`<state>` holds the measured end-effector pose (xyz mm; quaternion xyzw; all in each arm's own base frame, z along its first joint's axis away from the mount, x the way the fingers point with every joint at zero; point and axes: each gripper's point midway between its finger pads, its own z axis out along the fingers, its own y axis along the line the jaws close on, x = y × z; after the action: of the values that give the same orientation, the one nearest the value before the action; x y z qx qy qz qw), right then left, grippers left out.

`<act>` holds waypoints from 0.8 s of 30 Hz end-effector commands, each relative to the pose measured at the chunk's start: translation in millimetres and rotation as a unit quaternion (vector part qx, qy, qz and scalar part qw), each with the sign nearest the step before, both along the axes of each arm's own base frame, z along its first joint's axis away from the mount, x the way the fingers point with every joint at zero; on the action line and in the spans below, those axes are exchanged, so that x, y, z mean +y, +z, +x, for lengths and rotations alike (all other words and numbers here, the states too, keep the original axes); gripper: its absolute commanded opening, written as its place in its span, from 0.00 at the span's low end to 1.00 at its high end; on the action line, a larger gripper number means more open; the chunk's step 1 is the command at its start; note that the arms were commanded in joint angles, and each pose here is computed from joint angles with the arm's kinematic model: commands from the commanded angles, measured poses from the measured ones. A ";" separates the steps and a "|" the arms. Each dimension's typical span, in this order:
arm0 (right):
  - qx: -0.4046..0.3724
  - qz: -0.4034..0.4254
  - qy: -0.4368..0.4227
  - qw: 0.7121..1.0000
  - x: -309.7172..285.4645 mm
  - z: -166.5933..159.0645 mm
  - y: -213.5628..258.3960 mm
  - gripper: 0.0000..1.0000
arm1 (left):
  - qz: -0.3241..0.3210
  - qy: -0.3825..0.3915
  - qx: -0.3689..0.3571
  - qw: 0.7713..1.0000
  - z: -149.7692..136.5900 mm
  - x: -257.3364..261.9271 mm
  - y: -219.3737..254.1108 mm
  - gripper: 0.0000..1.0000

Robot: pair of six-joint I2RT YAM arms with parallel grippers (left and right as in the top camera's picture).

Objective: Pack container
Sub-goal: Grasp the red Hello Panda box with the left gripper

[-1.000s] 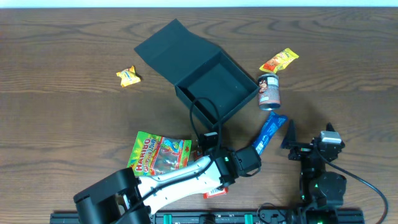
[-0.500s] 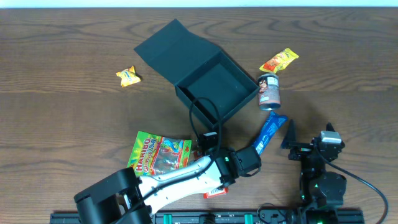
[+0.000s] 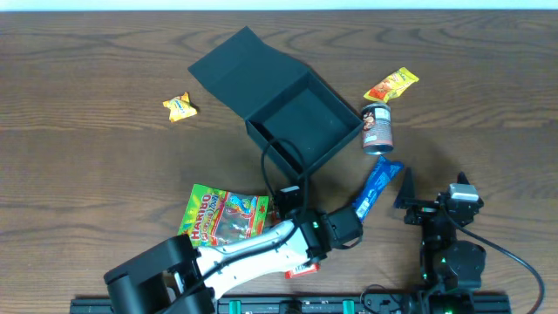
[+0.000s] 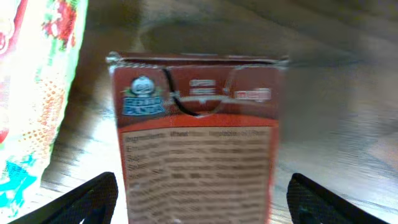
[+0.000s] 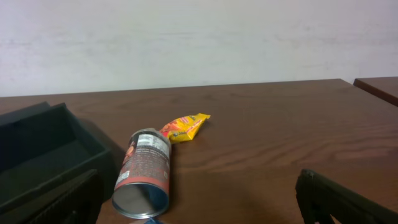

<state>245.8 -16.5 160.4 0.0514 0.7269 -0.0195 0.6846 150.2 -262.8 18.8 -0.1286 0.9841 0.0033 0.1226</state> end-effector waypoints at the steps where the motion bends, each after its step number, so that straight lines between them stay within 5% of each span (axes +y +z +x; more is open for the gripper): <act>1: 0.000 0.003 -0.006 1.000 -2.8 -0.4 -0.9 0.99 | 0.016 0.012 -0.007 1.000 1.6 8.6 -7.7 0.88; 9: 0.000 0.003 -0.006 1.000 -2.8 -0.4 -0.9 0.99 | 0.010 0.012 -0.008 1.000 0.8 10.1 -15.6 0.89; 21: 0.000 0.003 -0.006 1.000 -2.8 -0.4 -0.9 0.99 | 0.006 0.010 -0.011 1.000 1.9 7.8 -15.5 0.71; 24: 0.000 0.003 -0.006 1.000 -2.8 -0.4 -0.9 0.99 | 0.005 0.010 -0.010 1.000 2.0 7.0 -14.9 0.59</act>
<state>245.8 -16.5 160.4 0.0514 0.7269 -0.0195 0.6846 150.9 -262.0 8.5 -0.1376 0.9822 -0.0060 0.1276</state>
